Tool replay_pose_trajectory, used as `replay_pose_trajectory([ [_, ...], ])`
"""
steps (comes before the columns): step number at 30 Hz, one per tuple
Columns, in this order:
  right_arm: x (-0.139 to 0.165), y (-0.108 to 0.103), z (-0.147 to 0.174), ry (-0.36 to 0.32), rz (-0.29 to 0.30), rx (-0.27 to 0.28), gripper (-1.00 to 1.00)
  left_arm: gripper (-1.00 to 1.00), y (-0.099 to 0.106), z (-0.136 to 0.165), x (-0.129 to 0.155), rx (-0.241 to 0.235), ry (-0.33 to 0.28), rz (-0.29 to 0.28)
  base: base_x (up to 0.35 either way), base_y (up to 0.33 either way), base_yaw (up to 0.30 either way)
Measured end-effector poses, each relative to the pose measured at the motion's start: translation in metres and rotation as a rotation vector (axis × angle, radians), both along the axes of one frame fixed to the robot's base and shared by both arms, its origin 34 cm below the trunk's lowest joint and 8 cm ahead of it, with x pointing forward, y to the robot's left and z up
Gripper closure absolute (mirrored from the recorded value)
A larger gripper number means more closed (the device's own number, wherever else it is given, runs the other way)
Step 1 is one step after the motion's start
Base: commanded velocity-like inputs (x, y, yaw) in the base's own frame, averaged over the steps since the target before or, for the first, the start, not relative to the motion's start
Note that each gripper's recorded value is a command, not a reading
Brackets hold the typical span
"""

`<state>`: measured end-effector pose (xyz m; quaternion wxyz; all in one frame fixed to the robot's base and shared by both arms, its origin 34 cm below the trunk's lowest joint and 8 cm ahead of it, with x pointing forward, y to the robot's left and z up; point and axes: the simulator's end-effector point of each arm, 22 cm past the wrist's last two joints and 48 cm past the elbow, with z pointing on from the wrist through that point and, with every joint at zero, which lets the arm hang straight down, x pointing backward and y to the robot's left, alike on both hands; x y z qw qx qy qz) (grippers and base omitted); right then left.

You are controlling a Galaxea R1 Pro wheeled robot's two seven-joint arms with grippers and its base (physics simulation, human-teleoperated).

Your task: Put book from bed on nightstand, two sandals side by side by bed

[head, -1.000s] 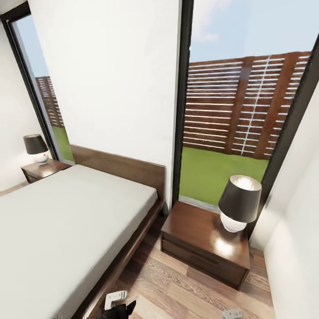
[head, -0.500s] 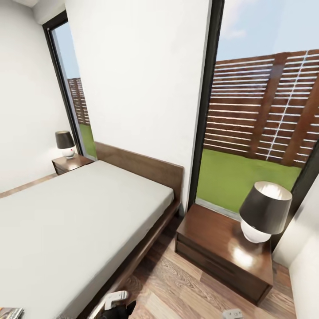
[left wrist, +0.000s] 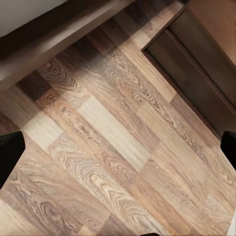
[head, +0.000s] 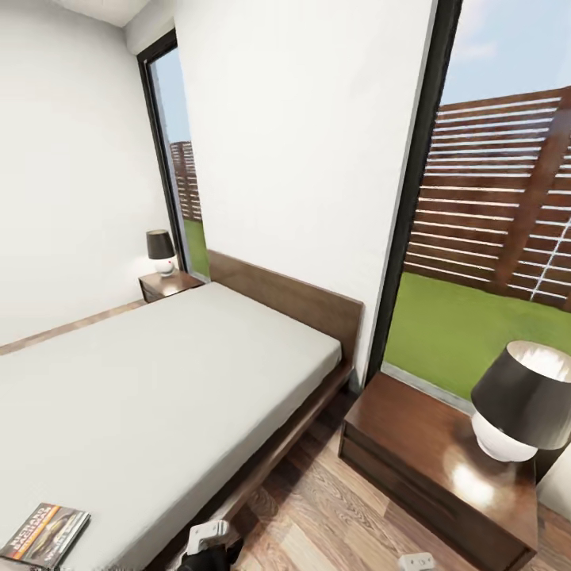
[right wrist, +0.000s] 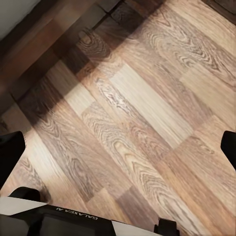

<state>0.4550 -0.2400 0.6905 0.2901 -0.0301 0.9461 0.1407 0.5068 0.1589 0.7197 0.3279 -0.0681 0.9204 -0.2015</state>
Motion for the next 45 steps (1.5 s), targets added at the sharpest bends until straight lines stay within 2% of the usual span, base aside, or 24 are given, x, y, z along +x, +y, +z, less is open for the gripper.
replay_pose_trajectory([
  [36, 0.0001, 0.0003, 0.0002, -0.001, 0.001, 0.001, -1.00, -1.00, -0.0001, 0.0000, 0.0000, 0.001, 0.000, -0.001, 0.020, -0.019, 0.290],
  [45, 0.0000, 0.0009, 0.0003, -0.001, 0.003, 0.004, -1.00, -1.00, -0.0002, -0.0001, -0.0001, 0.001, 0.000, -0.001, 0.000, 0.000, 0.097],
])
